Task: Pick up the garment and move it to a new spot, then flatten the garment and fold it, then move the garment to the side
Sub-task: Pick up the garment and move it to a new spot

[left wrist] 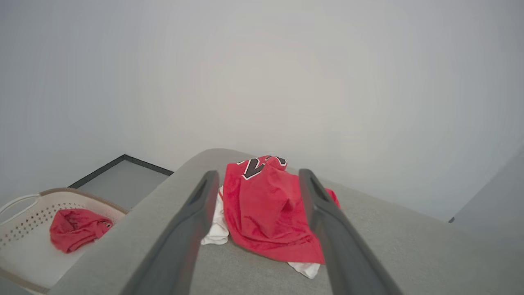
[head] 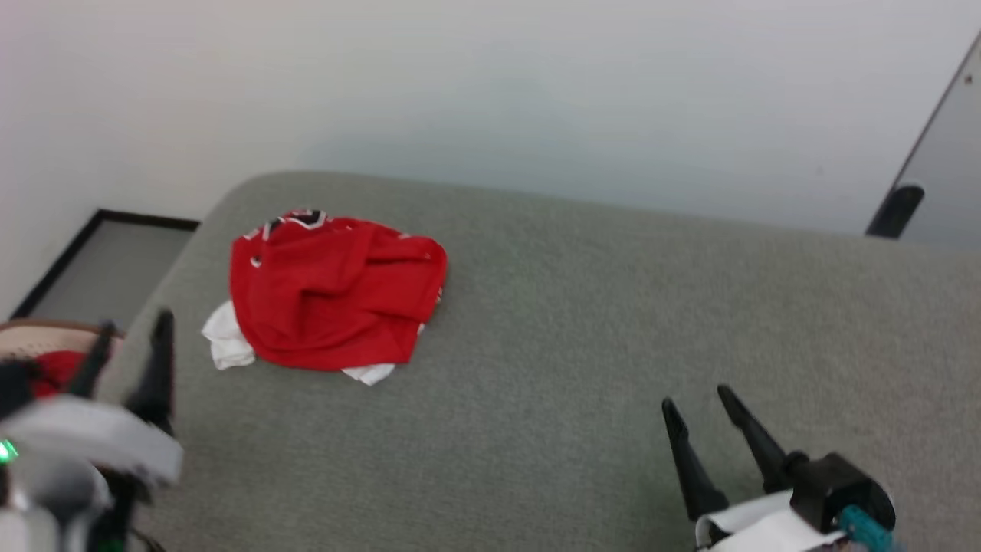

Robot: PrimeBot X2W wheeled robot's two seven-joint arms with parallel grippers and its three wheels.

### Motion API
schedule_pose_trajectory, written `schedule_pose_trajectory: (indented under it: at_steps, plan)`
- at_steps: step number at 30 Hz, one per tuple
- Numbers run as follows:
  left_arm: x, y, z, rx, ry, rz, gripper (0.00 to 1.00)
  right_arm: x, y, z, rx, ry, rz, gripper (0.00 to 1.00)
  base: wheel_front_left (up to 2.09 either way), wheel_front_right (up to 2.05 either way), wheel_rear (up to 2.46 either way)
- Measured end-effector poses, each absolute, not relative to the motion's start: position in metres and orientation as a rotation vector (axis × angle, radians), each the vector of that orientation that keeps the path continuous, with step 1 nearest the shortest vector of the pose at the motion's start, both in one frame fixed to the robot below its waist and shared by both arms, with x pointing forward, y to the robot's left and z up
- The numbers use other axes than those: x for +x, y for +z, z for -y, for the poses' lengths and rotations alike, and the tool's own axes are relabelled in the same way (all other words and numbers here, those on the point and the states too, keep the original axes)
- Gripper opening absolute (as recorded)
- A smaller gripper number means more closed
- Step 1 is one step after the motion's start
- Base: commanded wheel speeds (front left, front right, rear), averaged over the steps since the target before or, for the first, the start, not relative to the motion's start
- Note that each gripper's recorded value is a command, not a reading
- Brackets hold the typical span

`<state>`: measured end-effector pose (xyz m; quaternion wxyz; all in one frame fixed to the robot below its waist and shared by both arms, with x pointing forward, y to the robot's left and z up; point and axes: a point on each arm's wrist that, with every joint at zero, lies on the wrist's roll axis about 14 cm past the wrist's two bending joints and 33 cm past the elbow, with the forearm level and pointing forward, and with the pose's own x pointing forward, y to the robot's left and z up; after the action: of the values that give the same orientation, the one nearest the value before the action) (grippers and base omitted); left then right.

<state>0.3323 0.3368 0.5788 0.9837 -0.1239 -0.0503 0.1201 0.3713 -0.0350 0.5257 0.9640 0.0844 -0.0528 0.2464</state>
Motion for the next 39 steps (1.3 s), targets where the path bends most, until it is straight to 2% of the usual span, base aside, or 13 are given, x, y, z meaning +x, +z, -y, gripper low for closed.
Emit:
schedule_pose_trajectory:
  at_steps: [6, 13, 18, 23, 31, 39]
  plan:
    - [0.39, 0.591, -0.35, -0.227, 0.173, -0.051, 1.0, 0.392, 0.52, 0.044, 0.165, 0.483, 0.102, 1.0, 0.0, 0.0, 0.0]
    - [0.45, 0.562, -0.346, -0.263, 0.108, -0.301, 1.0, 0.416, 0.508, 0.061, 0.167, 0.441, 0.084, 1.0, 0.0, 0.0, 0.0]
    - [0.476, 0.518, -0.359, -0.237, 0.136, -0.504, 1.0, 0.428, 0.497, 0.074, 0.171, 0.408, 0.064, 1.0, 0.0, 0.0, 0.0]
    - [0.492, 0.459, -0.345, -0.265, 0.125, -0.728, 1.0, 0.434, 0.48, 0.089, 0.167, 0.366, 0.027, 1.0, 0.0, 0.0, 0.0]
    - [0.501, 0.393, -0.32, -0.31, 0.12, -0.983, 1.0, 0.438, 0.46, 0.11, 0.172, 0.298, -0.019, 1.0, 0.0, 0.0, 0.0]
    - [0.505, 0.374, -0.314, -0.326, 0.129, -1.069, 1.0, 0.441, 0.454, 0.114, 0.182, 0.279, -0.033, 1.0, 0.0, 0.0, 0.0]
